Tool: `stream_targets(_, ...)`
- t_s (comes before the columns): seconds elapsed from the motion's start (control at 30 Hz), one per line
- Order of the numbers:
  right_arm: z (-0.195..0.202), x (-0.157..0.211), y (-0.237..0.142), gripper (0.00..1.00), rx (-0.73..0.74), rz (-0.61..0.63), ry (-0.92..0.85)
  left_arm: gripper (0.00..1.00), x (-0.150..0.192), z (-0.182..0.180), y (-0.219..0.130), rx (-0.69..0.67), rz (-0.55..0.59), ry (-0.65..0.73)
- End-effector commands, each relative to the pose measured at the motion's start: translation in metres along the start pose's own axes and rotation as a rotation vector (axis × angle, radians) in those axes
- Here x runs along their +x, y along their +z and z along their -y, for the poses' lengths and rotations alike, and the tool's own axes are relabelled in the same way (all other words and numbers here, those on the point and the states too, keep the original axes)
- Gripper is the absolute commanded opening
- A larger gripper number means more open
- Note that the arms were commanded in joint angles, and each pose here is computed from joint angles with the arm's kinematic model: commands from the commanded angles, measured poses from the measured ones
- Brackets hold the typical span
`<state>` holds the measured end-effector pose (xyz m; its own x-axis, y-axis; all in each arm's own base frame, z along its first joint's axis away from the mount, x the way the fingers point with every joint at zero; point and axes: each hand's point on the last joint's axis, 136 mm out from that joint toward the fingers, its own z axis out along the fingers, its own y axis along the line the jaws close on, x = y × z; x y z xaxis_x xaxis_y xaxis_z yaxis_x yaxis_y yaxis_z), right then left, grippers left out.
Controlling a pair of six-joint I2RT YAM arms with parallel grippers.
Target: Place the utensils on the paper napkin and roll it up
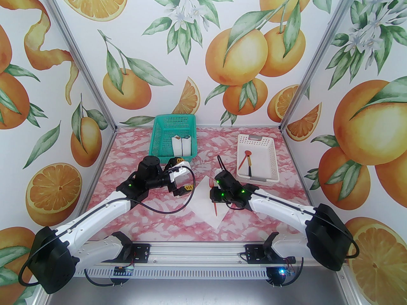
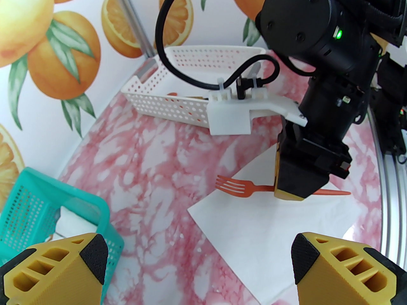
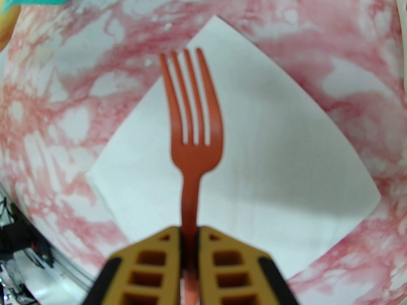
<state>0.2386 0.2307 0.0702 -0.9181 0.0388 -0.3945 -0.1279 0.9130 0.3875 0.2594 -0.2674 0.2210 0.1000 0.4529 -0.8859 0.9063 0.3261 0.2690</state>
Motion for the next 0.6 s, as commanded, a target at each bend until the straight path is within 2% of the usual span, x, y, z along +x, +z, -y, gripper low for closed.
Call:
stream_targets(0.0, 0.004, -0.004, 0.007, 0.13, 0.027, 0.029, -0.009, 1.00, -0.013, 0.002, 0.000, 0.035, 0.026, 0.034)
stream_targets(0.57, -0.002, -0.012, 0.037, 0.14, 0.047, 0.000, -0.023, 1.00, -0.010, 0.004, 0.003, 0.050, 0.005, 0.038)
